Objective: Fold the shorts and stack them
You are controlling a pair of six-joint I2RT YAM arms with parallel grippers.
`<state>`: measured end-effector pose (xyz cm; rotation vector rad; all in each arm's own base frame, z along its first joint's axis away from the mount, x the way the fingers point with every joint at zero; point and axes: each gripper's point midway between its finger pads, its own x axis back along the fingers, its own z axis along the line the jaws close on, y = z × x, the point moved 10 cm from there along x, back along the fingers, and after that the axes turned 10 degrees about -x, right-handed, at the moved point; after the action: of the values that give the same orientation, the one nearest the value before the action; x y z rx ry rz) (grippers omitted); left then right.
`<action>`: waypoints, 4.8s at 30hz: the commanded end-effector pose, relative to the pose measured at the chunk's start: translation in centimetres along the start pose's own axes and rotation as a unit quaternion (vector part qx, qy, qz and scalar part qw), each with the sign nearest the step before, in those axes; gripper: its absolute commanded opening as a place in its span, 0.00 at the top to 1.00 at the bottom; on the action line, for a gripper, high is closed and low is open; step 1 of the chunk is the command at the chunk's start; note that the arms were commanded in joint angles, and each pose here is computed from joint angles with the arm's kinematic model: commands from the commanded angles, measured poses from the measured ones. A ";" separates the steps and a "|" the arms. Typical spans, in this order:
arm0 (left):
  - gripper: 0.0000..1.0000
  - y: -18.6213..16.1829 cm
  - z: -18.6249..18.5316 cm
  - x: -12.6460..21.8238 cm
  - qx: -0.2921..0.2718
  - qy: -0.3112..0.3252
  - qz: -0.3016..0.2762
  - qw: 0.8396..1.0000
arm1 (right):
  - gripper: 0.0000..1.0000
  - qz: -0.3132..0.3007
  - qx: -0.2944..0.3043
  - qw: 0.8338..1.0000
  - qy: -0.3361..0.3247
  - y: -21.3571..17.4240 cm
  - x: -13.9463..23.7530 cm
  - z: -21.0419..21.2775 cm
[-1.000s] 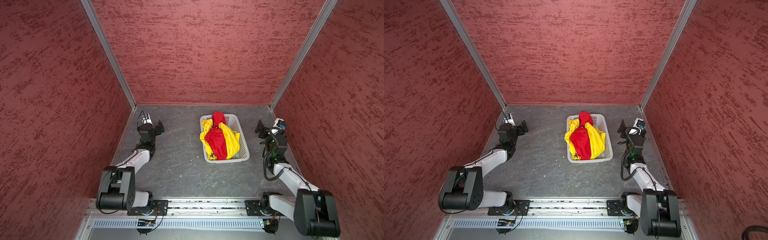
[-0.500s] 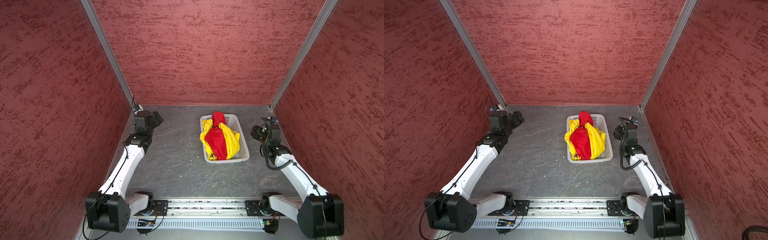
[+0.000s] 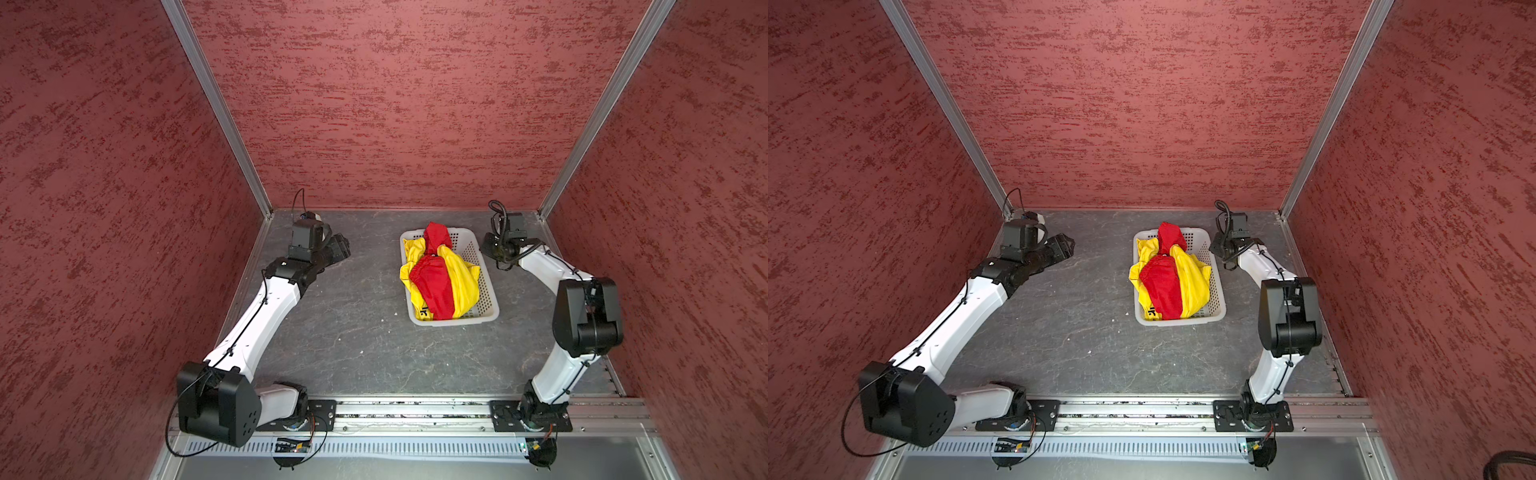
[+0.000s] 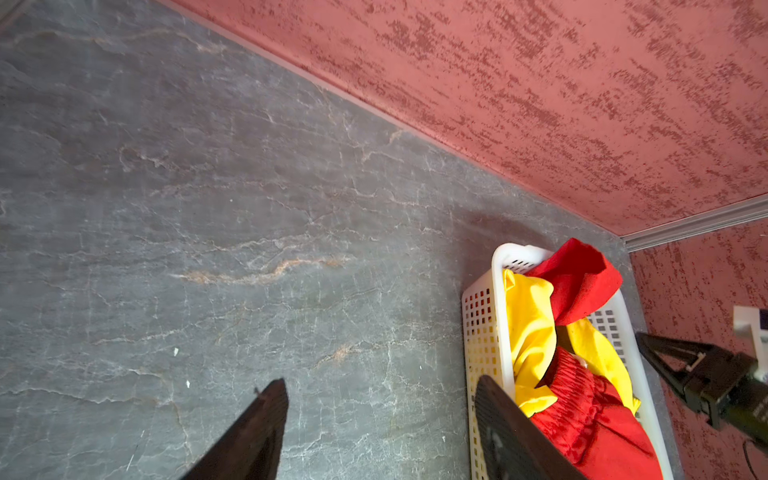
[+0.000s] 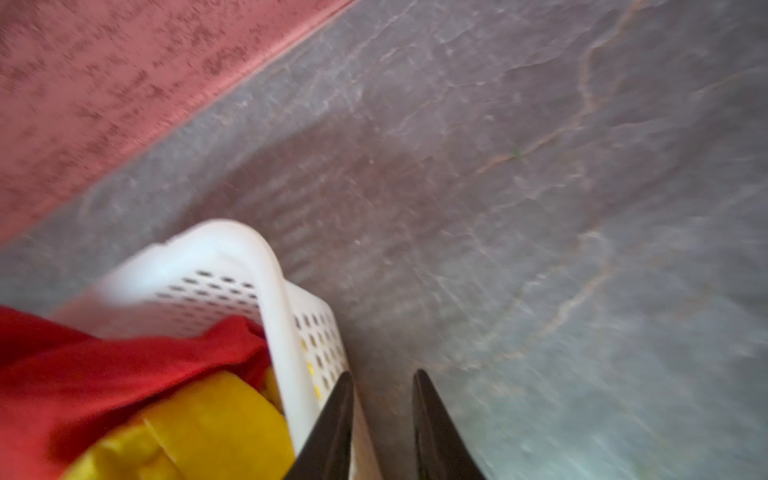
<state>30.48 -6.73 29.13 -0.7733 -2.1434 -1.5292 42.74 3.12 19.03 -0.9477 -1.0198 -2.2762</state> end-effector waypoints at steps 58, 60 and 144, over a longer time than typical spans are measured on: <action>0.26 -6.5 3.9 -6.9 0.094 -0.010 0.098 0.991 | 0.40 0.120 -0.050 0.969 0.209 -19.4 11.2 1.4; 0.27 -6.7 3.6 -7.1 0.098 -0.017 0.101 0.990 | 0.47 0.119 -0.045 0.969 0.212 -19.1 9.9 2.4; 0.18 -1.3 -0.5 -6.0 0.113 -0.044 0.041 0.992 | 1.00 -0.031 0.312 0.948 0.064 -6.9 1.1 21.2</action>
<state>33.84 -8.43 25.23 -0.8264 -2.2754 -1.1970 46.85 23.91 23.17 -0.5650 -1.6091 -1.7770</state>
